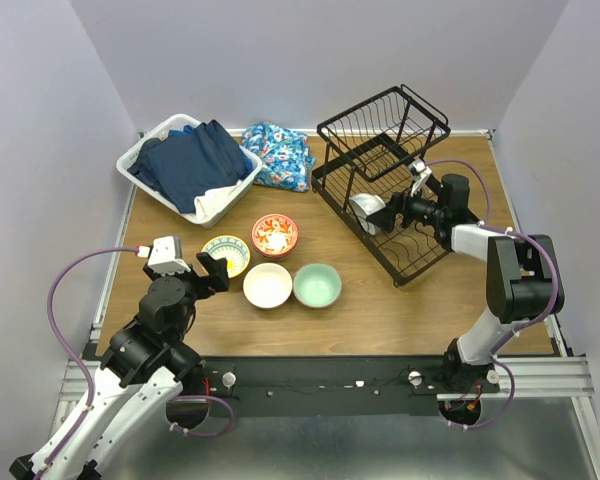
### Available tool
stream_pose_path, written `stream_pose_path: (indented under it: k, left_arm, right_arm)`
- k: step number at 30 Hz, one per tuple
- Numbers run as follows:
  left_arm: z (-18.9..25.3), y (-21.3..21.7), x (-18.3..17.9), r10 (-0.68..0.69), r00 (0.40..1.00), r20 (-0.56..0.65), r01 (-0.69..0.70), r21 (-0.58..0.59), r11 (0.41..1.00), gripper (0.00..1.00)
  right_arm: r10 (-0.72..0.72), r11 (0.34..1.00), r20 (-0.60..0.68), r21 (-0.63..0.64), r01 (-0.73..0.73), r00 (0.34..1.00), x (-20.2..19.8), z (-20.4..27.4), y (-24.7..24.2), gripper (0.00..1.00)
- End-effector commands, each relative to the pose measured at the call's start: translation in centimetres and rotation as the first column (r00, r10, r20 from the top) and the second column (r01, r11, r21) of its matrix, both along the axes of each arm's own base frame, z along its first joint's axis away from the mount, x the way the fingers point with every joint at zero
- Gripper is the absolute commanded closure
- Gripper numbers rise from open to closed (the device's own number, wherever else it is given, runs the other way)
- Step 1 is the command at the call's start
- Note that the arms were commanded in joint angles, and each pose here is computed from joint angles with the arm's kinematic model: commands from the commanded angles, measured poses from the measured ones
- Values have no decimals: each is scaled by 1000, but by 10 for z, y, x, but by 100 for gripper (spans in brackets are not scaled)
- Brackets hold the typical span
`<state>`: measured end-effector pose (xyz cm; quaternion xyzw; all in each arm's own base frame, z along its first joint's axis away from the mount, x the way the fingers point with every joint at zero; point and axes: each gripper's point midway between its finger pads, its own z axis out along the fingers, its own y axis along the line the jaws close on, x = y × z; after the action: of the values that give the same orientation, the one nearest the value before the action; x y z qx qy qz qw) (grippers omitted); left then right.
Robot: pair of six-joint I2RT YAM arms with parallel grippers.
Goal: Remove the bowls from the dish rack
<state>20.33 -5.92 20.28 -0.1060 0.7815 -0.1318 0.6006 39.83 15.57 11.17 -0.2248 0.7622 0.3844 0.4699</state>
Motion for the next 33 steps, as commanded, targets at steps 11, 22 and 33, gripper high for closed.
stream_pose_path:
  k: [11, 22, 33]
  left_arm:
    - [5, 5, 1, 26, 999, 34, -25, -6, 1000, 1]
    - [5, 5, 1, 24, 999, 36, -24, -7, 1000, 1]
    - [5, 6, 1, 25, 999, 37, -25, -7, 1000, 1]
  right_arm:
    - [30, 999, 29, -15, -30, 999, -13, 2, 8, 0]
    - [-7, 998, 30, -62, 9, 1000, -9, -3, 8, 0]
    - [-78, 989, 62, -123, 85, 995, -2, -8, 0, 0]
